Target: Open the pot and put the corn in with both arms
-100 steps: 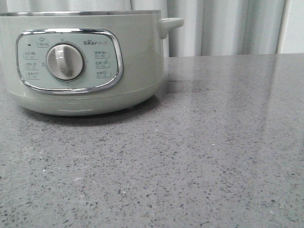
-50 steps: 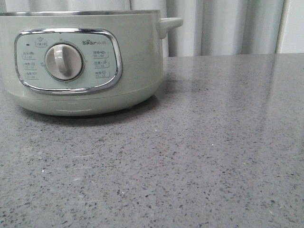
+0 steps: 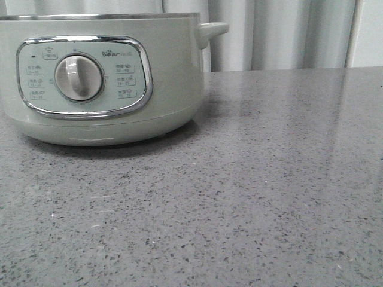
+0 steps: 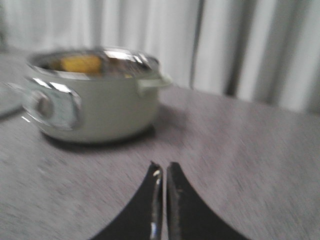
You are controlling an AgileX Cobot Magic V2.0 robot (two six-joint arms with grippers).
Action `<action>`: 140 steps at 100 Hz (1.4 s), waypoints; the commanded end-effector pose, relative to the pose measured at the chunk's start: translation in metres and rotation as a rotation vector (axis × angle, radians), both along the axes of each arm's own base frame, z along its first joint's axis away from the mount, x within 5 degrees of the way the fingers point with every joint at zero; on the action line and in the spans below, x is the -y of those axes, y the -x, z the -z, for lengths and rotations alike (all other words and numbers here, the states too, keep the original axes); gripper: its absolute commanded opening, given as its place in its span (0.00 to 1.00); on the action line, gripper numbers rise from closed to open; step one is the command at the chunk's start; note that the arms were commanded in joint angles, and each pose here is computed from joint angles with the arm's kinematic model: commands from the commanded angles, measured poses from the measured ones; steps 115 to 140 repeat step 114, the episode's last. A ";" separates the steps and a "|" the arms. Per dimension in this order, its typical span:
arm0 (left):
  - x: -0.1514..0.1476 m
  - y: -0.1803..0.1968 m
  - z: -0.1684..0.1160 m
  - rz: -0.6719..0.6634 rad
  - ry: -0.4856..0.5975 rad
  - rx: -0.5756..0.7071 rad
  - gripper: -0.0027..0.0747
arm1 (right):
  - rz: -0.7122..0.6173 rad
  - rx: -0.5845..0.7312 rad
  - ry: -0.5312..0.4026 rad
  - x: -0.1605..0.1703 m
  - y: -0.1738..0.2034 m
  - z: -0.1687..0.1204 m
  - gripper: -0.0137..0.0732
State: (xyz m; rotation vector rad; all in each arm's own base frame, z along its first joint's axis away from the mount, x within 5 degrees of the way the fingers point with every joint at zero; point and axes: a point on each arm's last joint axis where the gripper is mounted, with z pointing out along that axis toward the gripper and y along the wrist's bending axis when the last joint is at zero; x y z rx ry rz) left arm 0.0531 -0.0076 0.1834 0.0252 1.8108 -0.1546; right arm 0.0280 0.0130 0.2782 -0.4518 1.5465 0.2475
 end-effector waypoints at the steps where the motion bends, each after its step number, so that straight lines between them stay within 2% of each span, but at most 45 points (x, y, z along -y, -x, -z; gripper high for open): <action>1: 0.000 0.000 0.004 0.003 0.021 0.031 0.01 | 0.087 0.044 0.014 -0.001 -0.010 0.011 0.07; 23: 0.000 0.000 0.004 0.003 0.021 0.031 0.01 | 0.256 -0.061 0.054 0.003 -0.027 0.082 0.07; 31: 0.000 0.000 0.004 0.003 0.021 0.031 0.01 | 0.284 -0.089 0.061 0.005 -0.027 0.096 0.07; 39: 0.000 0.000 0.004 0.003 0.021 0.031 0.01 | 0.294 -0.198 0.094 0.006 -0.025 0.105 0.07; 140: 0.000 0.000 0.004 0.003 0.021 0.031 0.01 | 0.293 -0.162 0.079 0.005 -0.025 0.102 0.07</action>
